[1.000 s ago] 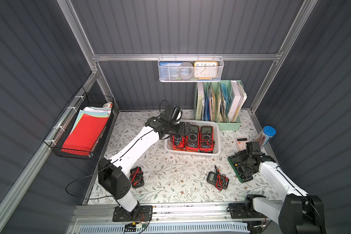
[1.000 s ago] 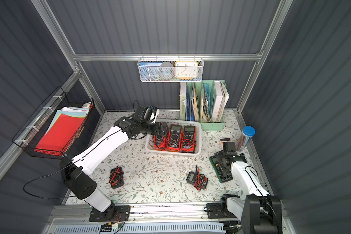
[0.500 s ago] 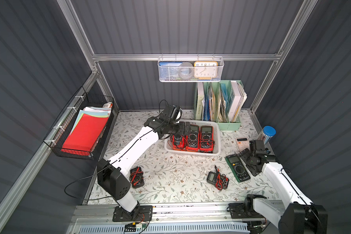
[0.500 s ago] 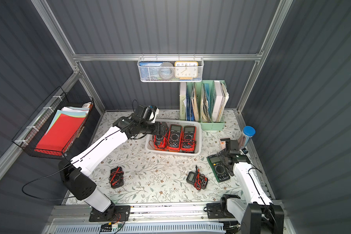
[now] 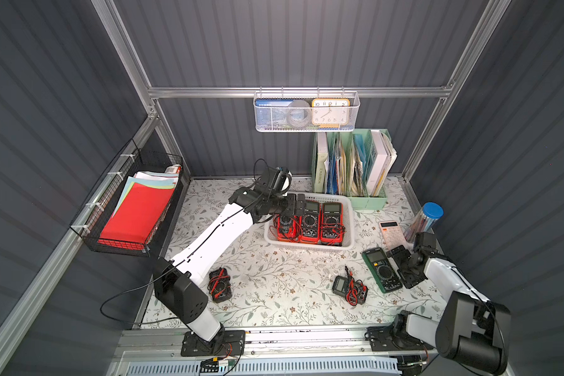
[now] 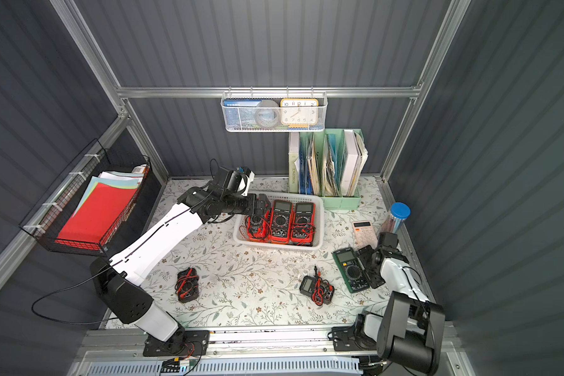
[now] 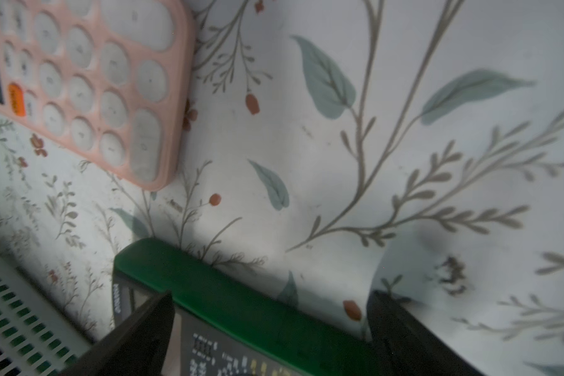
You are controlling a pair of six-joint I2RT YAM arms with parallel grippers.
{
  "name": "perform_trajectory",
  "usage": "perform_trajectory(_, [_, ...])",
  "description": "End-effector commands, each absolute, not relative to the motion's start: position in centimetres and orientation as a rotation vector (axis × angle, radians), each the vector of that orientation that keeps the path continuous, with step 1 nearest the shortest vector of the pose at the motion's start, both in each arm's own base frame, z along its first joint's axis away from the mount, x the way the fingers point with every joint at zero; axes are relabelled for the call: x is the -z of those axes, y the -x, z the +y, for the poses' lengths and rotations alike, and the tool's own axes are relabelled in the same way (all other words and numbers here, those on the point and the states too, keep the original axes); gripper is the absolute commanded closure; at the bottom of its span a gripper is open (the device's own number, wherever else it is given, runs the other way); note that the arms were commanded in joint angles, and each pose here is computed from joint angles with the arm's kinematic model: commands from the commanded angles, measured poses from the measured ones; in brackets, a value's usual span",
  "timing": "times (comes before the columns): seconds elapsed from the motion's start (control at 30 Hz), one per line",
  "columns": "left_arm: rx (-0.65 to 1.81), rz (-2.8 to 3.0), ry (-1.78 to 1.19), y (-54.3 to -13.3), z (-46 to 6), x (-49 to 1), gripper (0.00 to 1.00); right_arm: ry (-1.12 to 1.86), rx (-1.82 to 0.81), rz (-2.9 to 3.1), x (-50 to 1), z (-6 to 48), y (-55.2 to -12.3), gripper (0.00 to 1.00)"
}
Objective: Put the multimeter into the basket
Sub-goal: Move the multimeter to the center of the board.
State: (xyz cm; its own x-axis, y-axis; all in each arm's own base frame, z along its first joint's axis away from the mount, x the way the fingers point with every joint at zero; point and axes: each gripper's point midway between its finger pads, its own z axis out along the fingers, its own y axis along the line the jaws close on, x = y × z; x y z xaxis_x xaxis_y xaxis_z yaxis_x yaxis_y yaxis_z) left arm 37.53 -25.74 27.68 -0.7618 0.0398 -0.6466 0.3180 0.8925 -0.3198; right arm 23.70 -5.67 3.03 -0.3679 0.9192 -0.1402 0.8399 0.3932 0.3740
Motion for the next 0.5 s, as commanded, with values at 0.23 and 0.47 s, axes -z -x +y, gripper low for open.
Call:
perform_trajectory(0.23, [0.564,2.379,-0.248,-37.2,-26.0,-28.0,0.01,-1.485,-0.713,2.330,-5.2,0.7,-22.3,0.02])
perform_trajectory(0.47, [0.570,2.386,-0.261,-37.1,-26.5,-27.6,0.01,-1.210,-0.386,2.588,-6.0,0.0,-20.7,0.01])
